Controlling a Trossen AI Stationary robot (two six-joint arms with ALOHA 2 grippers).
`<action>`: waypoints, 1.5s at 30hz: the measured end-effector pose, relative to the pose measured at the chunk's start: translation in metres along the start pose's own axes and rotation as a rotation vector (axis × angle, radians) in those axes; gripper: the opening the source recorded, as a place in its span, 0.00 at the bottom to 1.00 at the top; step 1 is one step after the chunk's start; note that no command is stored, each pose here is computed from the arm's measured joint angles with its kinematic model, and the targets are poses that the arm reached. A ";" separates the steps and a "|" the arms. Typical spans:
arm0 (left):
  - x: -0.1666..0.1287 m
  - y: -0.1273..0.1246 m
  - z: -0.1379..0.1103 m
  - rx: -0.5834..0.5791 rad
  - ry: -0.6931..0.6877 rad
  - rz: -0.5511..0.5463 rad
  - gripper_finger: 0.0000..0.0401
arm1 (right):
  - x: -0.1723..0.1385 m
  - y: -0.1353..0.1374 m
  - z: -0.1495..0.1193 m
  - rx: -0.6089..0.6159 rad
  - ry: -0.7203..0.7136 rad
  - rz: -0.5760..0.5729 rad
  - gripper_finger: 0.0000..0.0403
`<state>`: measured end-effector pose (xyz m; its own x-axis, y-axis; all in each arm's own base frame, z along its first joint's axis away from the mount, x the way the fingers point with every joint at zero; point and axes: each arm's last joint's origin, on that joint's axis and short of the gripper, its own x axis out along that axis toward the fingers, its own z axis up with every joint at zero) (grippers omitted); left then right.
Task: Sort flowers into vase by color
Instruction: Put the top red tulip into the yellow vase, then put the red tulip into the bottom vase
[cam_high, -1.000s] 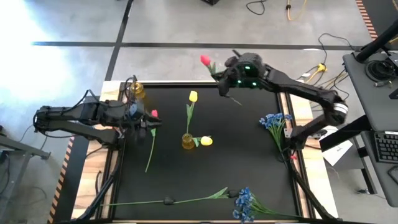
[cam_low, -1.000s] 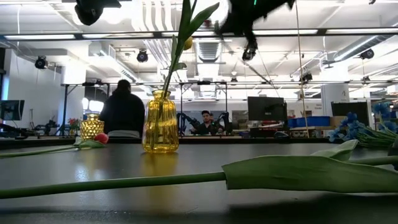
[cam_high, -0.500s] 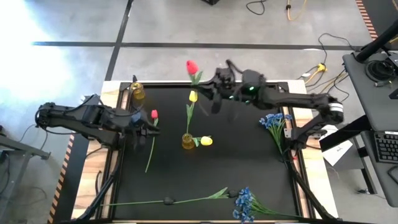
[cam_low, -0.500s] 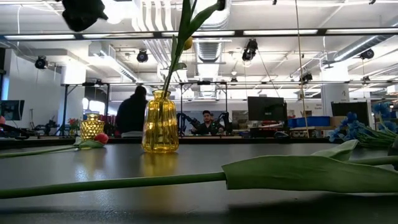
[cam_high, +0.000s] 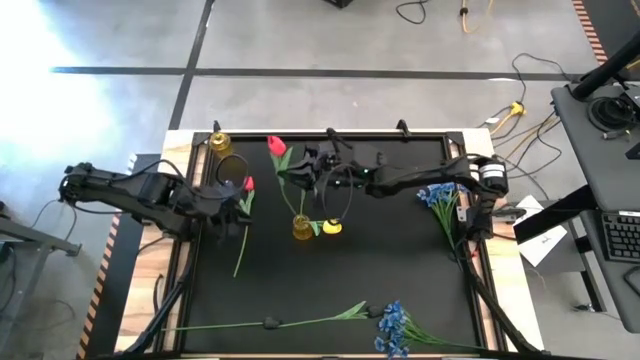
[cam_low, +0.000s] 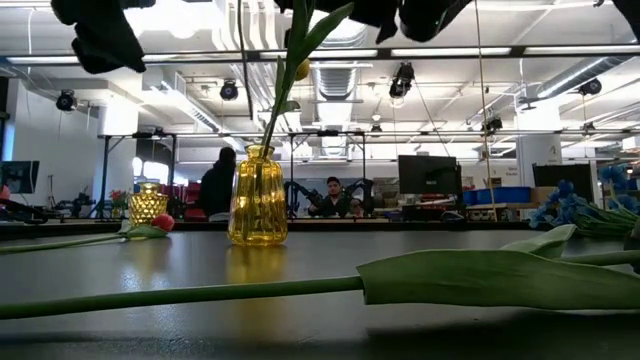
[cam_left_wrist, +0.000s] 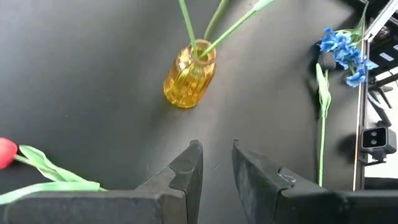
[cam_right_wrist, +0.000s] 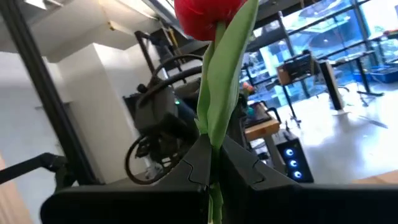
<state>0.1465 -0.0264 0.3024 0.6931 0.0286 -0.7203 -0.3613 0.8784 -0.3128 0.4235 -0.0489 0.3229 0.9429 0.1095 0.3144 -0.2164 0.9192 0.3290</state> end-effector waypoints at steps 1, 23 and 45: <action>0.001 0.000 -0.002 -0.009 0.004 -0.001 0.19 | -0.001 -0.001 -0.003 0.000 -0.008 0.010 0.03; 0.022 0.018 -0.025 -0.202 -0.046 0.184 0.27 | -0.027 -0.018 -0.054 0.005 0.182 -0.077 0.05; 0.079 0.078 -0.050 -0.741 -0.079 0.627 0.45 | -0.053 0.037 0.031 -0.145 0.680 -0.322 0.52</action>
<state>0.1416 0.0202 0.1903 0.2716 0.4446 -0.8536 -0.9611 0.1709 -0.2169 0.3576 -0.0330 0.3462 0.9120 -0.0069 -0.4101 0.0869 0.9804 0.1766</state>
